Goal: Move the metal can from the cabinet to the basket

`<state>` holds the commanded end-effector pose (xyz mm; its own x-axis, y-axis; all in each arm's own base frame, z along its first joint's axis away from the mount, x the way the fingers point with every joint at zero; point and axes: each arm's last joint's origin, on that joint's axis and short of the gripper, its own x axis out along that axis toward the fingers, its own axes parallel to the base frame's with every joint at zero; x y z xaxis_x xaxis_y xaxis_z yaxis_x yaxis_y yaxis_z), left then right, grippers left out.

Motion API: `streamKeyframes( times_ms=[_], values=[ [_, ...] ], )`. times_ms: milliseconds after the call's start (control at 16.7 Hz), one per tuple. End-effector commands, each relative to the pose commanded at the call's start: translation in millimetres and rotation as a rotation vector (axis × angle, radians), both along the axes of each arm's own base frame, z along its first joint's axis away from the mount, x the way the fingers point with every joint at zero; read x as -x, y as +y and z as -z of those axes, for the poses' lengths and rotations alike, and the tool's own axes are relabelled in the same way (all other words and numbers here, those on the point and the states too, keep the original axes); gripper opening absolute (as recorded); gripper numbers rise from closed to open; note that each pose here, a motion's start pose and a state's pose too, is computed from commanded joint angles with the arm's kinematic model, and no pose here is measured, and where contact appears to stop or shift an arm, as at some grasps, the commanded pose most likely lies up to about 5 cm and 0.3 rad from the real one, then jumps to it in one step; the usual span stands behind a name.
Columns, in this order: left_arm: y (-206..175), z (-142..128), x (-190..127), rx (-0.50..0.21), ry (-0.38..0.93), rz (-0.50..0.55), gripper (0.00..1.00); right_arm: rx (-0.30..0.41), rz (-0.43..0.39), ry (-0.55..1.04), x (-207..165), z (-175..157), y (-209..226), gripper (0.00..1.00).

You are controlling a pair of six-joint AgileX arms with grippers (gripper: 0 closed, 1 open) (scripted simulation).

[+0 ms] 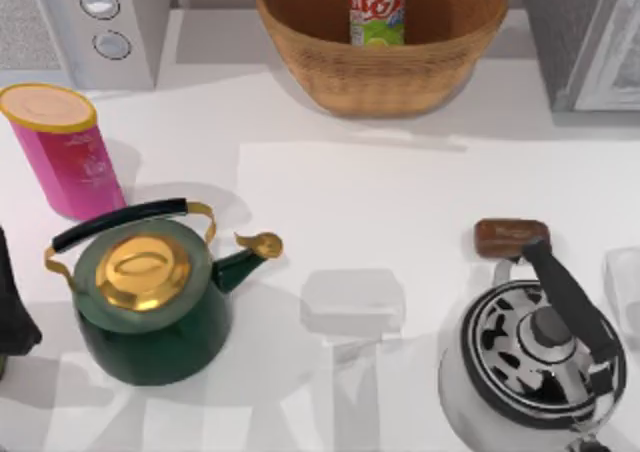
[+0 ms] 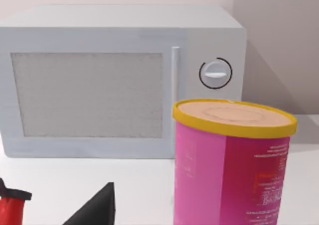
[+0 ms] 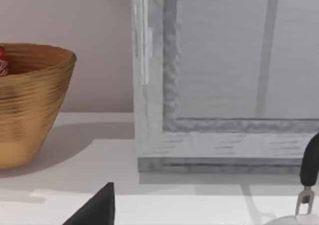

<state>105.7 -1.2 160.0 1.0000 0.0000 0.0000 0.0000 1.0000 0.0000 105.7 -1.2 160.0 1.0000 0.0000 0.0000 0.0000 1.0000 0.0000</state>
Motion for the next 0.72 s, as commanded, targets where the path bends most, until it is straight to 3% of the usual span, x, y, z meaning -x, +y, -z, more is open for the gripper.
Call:
streamKeyframes(
  times_ms=[240, 720],
  values=[
    [0, 0, 0, 0.000, 0.000, 0.000, 1.00, 0.001, -0.007, -0.016, -1, -6, -1, 1.00],
    [0, 0, 0, 0.000, 0.000, 0.000, 1.00, 0.035, -0.035, -0.086, -29, -51, -32, 1.00]
  ],
)
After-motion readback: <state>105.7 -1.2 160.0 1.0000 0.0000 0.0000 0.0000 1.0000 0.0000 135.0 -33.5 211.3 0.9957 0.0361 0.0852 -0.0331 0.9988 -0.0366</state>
